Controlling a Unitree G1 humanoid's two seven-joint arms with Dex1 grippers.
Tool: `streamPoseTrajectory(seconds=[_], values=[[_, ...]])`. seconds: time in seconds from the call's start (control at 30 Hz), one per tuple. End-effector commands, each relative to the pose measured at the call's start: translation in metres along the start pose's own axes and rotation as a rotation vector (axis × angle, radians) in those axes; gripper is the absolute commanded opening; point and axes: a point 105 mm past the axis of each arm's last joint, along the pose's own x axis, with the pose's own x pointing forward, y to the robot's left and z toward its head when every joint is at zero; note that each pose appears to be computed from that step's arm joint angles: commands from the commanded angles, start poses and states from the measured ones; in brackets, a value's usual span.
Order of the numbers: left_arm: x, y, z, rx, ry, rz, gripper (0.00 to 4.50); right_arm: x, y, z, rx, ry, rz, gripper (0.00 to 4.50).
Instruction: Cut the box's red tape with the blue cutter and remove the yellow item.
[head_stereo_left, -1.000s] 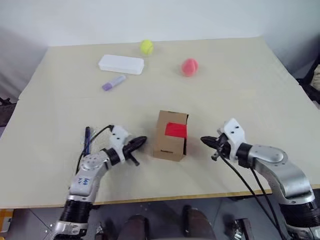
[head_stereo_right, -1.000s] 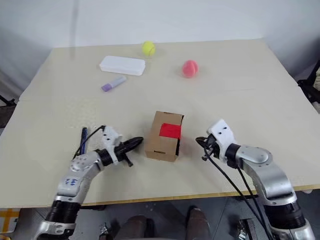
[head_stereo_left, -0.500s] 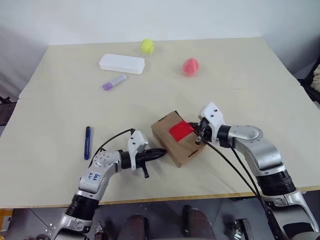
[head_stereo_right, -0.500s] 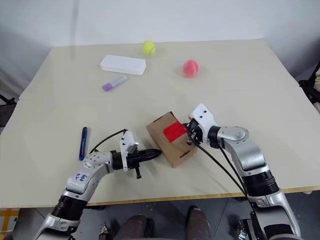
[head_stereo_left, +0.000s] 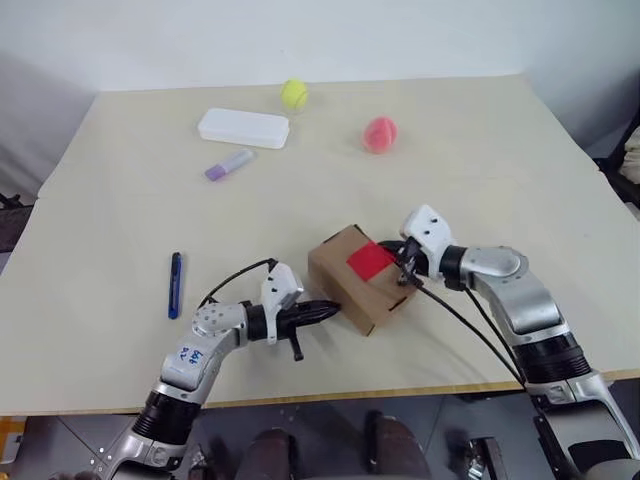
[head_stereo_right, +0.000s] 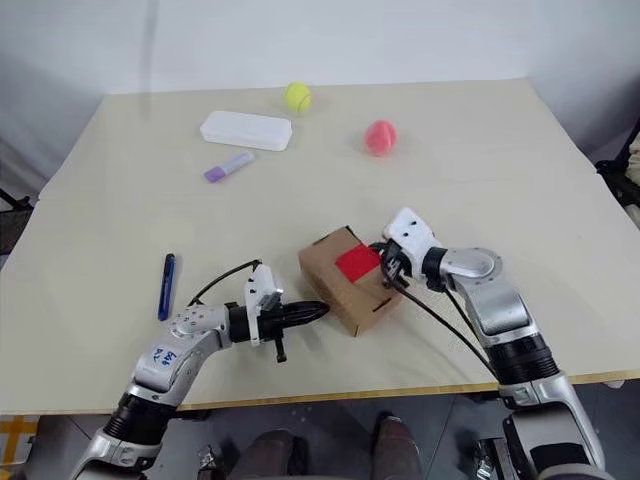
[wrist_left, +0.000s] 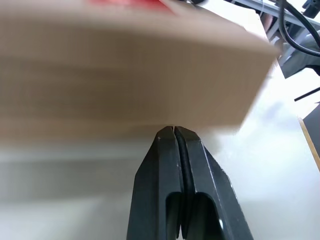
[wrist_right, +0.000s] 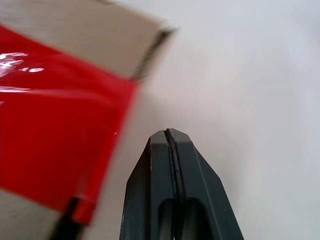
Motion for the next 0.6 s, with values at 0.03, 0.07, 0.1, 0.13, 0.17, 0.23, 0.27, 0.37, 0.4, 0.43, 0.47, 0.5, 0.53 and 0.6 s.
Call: streamPoseTrajectory(seconds=[0.03,0.07,0.1,0.13,0.17,0.23,0.27,0.37,0.4,0.43,0.47,0.5,0.53,0.6], values=[[-0.009,0.003,0.01,0.041,-0.026,0.057,0.03,-0.018,-0.036,0.003,-0.028,-0.025,-0.164,0.0],[-0.011,0.004,0.011,0.049,-0.026,0.073,0.03,-0.022,-0.043,0.003,-0.027,-0.028,-0.191,0.0],[-0.015,0.008,0.012,0.05,-0.029,0.098,0.03,-0.026,-0.051,0.004,-0.019,-0.035,-0.22,0.0],[-0.019,0.012,0.014,0.043,-0.033,0.127,0.03,-0.031,-0.057,0.005,-0.004,-0.043,-0.241,0.0],[-0.022,0.015,0.016,0.037,-0.035,0.148,0.03,-0.034,-0.062,0.005,0.006,-0.05,-0.255,0.0],[-0.03,0.024,0.019,0.063,-0.032,0.22,0.03,-0.041,-0.065,0.004,0.026,-0.057,-0.259,0.0],[-0.033,0.026,0.02,0.068,-0.034,0.236,0.03,-0.043,-0.063,0.002,0.032,-0.056,-0.243,0.0],[-0.042,0.028,0.023,0.078,-0.035,0.281,0.03,-0.048,-0.052,-0.001,0.035,-0.052,-0.182,0.0],[-0.045,0.029,0.026,0.074,-0.046,0.296,0.03,-0.049,-0.05,-0.001,0.038,-0.054,-0.172,0.0],[-0.047,0.029,0.028,0.069,-0.054,0.304,0.03,-0.05,-0.049,0.0,0.041,-0.055,-0.167,0.0],[-0.05,0.03,0.031,0.063,-0.065,0.318,0.03,-0.051,-0.048,0.0,0.047,-0.058,-0.162,0.0],[-0.052,0.031,0.033,0.058,-0.071,0.326,0.03,-0.052,-0.048,0.001,0.051,-0.059,-0.159,0.0],[-0.061,0.037,0.039,0.056,-0.08,0.376,0.03,-0.054,-0.047,0.001,0.068,-0.058,-0.148,0.0],[-0.082,0.051,0.048,0.054,-0.065,0.473,0.21,-0.058,-0.041,-0.002,0.105,-0.035,-0.096,0.17]])
